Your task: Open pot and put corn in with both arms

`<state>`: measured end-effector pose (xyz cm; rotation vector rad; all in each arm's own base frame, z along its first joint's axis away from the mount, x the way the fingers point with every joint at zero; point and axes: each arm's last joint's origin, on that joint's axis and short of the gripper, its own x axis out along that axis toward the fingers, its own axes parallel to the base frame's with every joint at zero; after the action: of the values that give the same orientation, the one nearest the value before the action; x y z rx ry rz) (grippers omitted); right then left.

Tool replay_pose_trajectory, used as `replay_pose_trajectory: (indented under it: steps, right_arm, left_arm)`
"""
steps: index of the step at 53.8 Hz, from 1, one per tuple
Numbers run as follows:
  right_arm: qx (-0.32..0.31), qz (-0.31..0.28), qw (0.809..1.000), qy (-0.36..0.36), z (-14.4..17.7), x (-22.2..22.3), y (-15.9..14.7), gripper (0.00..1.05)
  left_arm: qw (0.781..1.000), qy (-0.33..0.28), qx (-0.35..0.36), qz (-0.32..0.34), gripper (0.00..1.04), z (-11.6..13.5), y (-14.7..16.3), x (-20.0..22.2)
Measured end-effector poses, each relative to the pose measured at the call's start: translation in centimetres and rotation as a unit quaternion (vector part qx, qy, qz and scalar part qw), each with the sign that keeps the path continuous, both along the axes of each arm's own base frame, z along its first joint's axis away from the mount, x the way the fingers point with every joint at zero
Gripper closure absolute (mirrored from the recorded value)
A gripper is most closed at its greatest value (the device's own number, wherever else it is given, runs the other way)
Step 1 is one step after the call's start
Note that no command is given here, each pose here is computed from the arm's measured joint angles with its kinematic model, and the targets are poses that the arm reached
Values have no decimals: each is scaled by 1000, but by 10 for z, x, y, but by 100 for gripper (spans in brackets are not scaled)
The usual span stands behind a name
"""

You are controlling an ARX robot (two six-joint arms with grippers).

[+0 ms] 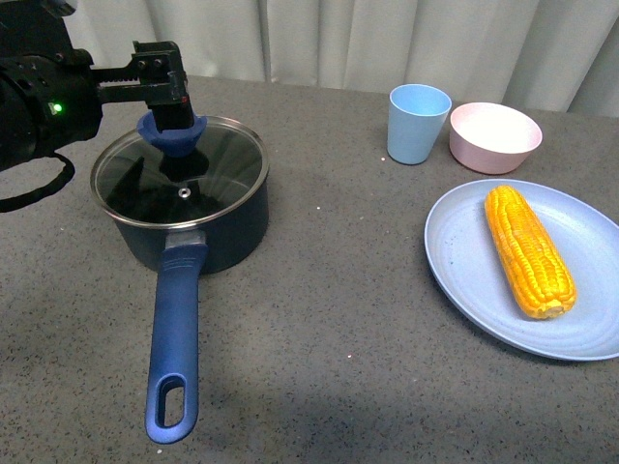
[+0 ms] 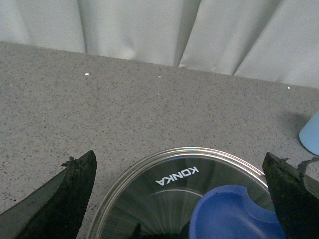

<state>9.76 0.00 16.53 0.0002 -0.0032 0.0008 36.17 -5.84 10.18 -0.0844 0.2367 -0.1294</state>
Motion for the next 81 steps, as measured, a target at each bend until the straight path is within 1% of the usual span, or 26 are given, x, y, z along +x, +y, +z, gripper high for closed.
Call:
replay_pose_trajectory:
  steps: [26, 47, 54, 56, 57, 61, 62, 64, 67, 72, 81]
  right_arm:
    - [0, 0, 1000, 0, 0, 0, 0, 9]
    - [0, 0, 1000, 0, 0, 0, 0, 9]
    - [0, 0, 1000, 0, 0, 0, 0, 9]
    - [0, 0, 1000, 0, 0, 0, 0, 9]
    - [0, 0, 1000, 0, 0, 0, 0, 9]
    - [0, 0, 1000, 0, 0, 0, 0, 9]
    - [0, 0, 1000, 0, 0, 0, 0, 9]
    - [0, 0, 1000, 0, 0, 0, 0, 9]
    - [0, 0, 1000, 0, 0, 0, 0, 9]
    - [0, 0, 1000, 0, 0, 0, 0, 9]
    - [0, 0, 1000, 0, 0, 0, 0, 9]
  left_arm:
    - [998, 6, 22, -66, 6, -4, -27, -5]
    - [997, 30, 32, -67, 6, -21, -27, -6]
    - [997, 31, 35, -68, 7, -22, -27, -6]
    - [997, 31, 37, -68, 12, -22, -27, -6]
    - [997, 31, 37, -68, 17, -22, -27, -6]
    - [997, 31, 37, -68, 32, -22, -27, -6]
    - [997, 31, 39, -67, 37, -22, -27, -6]
    - [996, 31, 38, -70, 41, -22, -27, -6]
    - [996, 31, 41, -71, 43, -21, -28, -7]
    - [996, 23, 46, -76, 43, -13, -30, -11]
    - [997, -26, 38, -61, 43, 23, -22, -15]
